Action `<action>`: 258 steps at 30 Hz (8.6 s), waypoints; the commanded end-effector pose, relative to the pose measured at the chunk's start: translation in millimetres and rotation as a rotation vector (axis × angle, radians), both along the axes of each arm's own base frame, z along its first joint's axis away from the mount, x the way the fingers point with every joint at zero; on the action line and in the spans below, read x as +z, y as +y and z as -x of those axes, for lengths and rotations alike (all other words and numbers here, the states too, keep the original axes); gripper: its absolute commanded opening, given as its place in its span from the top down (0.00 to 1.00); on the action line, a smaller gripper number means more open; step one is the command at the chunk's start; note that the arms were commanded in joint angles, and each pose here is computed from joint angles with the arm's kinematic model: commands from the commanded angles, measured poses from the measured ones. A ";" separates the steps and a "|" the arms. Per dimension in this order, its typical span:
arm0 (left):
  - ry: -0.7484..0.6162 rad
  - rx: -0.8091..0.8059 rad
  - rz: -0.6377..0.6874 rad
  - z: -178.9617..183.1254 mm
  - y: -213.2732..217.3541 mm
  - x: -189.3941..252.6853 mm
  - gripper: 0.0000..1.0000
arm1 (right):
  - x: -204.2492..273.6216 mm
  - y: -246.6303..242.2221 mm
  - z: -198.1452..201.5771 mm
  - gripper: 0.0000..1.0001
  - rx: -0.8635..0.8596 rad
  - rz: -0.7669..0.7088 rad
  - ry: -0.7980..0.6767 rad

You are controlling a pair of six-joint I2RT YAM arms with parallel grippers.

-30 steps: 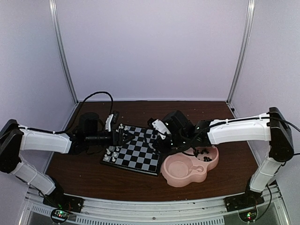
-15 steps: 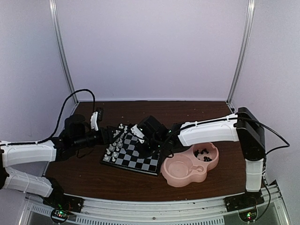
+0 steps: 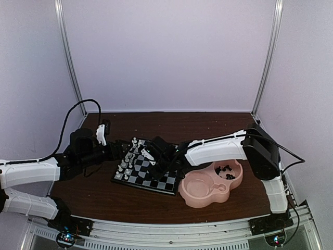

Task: Set up the chess pieces on the board
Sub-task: Place the chess pile on the chessboard, then pick up the chess pile from the chessboard, then adjust the chess pile, then place the knight on the chessboard, then place the bishop at h8.

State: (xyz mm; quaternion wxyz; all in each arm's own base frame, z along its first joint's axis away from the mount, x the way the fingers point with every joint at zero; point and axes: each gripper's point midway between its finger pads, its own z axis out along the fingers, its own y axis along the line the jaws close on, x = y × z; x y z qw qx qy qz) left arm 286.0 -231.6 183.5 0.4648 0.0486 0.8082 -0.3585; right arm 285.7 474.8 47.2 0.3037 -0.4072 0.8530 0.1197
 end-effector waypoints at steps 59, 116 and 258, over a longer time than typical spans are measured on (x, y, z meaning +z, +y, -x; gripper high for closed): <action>-0.001 -0.028 -0.050 -6.5 -8.0 -7.6 0.18 | 4.0 -5.0 33.0 0.70 0.080 0.049 0.019; 0.158 -0.420 0.197 17.7 -84.1 -2.7 0.42 | 106.8 -24.6 53.9 1.00 0.101 -0.253 -0.265; -0.092 0.072 -0.280 -17.7 -2.3 -10.1 0.53 | 23.8 -74.1 65.8 0.97 -0.113 0.380 0.593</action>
